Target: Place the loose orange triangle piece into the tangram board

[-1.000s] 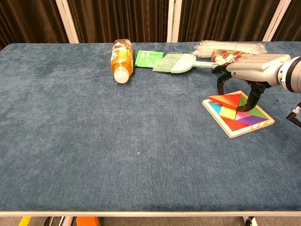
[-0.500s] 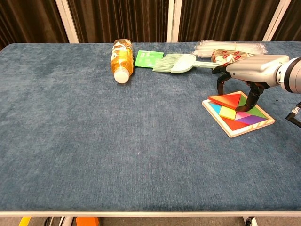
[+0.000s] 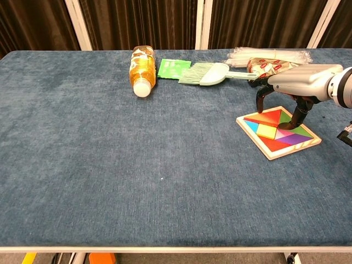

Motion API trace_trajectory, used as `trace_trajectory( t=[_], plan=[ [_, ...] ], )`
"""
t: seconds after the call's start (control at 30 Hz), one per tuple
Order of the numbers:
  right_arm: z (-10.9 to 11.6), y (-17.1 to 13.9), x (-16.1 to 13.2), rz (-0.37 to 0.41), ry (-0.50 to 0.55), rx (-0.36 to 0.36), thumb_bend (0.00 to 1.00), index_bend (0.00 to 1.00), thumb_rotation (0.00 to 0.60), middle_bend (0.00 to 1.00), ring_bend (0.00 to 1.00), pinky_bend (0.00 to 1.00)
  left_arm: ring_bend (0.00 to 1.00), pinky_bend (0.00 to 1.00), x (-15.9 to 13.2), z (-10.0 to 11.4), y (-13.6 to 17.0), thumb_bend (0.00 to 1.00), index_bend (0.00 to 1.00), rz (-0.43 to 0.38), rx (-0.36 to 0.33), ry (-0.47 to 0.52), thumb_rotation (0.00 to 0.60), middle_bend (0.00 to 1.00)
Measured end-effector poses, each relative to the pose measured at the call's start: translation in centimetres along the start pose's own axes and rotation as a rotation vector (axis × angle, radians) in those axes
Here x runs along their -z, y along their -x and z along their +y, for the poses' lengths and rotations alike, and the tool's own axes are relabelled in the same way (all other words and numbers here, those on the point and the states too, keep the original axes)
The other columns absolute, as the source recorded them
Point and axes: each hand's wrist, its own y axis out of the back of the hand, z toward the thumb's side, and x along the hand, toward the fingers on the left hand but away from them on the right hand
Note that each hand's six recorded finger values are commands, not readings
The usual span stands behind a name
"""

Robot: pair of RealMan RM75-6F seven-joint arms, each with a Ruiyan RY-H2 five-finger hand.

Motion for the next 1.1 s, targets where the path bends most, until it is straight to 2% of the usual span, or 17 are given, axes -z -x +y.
trace_trajectory(
  t=[0.27,0.43,0.73,1.1],
  plan=[
    [1.0,-0.7,-0.1,0.012,0.015,0.037,0.23,0.21,0.600,0.00,0.00,0.00,0.05,0.13,0.0,0.0,0.0,0.00,0.19,0.000,0.001,0.000,0.600,0.13],
    [1.6,-1.6,0.0,0.020,0.013,0.066,0.23,0.11,0.600,0.00,0.00,0.00,0.05,0.13,-0.1,-0.1,0.0,0.00,0.19,-0.005,0.002,-0.001,0.600,0.13],
    [1.5,-1.5,-0.3,0.031,0.016,0.081,0.21,0.01,0.600,0.00,0.00,0.00,0.05,0.13,-0.1,-0.1,0.0,0.00,0.19,-0.002,0.009,-0.002,0.600,0.13],
    [0.9,-0.6,-1.5,0.045,-0.020,0.085,0.21,0.00,0.600,0.00,0.00,0.00,0.05,0.13,0.1,0.0,0.1,0.00,0.19,0.001,0.006,0.004,0.600,0.13]
  ],
)
